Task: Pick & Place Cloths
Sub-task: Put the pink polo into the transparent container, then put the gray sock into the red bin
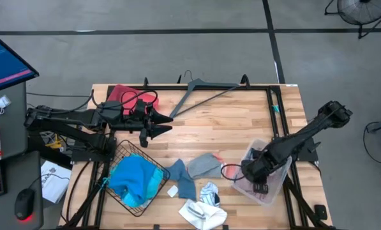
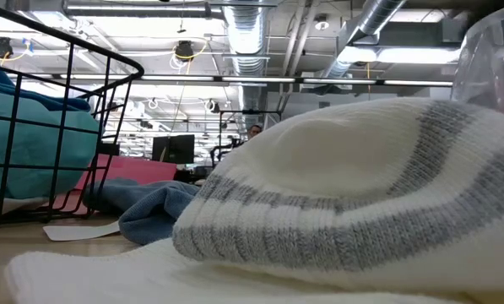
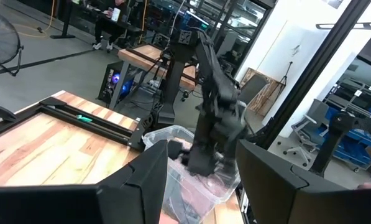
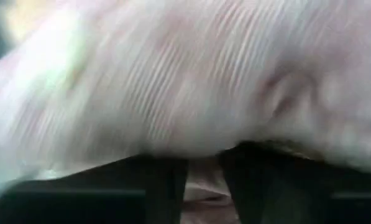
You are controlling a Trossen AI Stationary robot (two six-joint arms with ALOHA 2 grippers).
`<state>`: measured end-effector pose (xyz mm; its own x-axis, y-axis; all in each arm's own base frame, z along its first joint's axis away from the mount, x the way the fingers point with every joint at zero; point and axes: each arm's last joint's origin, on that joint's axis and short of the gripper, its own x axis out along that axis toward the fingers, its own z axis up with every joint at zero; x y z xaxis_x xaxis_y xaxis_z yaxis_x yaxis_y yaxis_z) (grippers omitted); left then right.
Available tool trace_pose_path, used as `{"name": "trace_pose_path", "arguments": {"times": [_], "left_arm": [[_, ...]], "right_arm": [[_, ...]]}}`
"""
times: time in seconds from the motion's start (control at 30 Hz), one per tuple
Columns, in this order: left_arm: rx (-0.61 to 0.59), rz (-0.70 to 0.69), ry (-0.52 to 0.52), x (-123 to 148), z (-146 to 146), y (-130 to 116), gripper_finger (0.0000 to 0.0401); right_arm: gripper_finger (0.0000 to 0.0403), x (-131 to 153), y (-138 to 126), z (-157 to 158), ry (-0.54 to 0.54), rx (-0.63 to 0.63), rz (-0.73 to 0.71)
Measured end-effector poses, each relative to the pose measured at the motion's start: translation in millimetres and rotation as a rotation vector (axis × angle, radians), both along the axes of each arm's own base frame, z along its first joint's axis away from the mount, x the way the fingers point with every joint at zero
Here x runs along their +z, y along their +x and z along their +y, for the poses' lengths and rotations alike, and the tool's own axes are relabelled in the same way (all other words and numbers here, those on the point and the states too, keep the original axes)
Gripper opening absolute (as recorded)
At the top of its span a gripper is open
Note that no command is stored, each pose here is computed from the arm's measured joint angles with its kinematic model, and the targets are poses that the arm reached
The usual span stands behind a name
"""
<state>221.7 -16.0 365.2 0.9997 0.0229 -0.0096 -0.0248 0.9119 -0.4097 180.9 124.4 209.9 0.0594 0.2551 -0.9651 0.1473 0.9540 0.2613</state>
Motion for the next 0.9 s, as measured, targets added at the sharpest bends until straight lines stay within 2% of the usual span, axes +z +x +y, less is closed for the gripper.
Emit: {"name": "trace_pose_path", "arguments": {"times": [0.23,0.33,0.43,0.53,0.63,0.77,0.9], "left_arm": [[0.001,0.0,0.0,0,0,0,0.0172],[0.004,0.0,0.0,0,0,0,0.0172],[0.003,0.0,0.0,0,0,0,0.0172],[-0.026,0.0,0.0,0,-1,0,0.0172],[-0.08,0.0,-0.001,0,-2,0,0.0172],[-0.154,-0.001,-0.003,0,-5,0,0.0172],[-0.171,-0.018,-0.002,3,-5,-4,0.0172]], "right_arm": [[0.0193,74,1,-1,0.076,-0.016,-0.127],[0.0218,99,3,-2,0.093,-0.026,-0.177],[0.0227,123,13,-5,0.078,-0.065,-0.327],[0.0226,137,34,-5,-0.016,-0.064,-0.552],[0.0223,130,59,-1,-0.138,0.041,-0.661],[0.0232,95,91,-3,-0.249,0.151,-0.561],[0.0264,56,126,-8,-0.253,0.226,-0.471]]}}
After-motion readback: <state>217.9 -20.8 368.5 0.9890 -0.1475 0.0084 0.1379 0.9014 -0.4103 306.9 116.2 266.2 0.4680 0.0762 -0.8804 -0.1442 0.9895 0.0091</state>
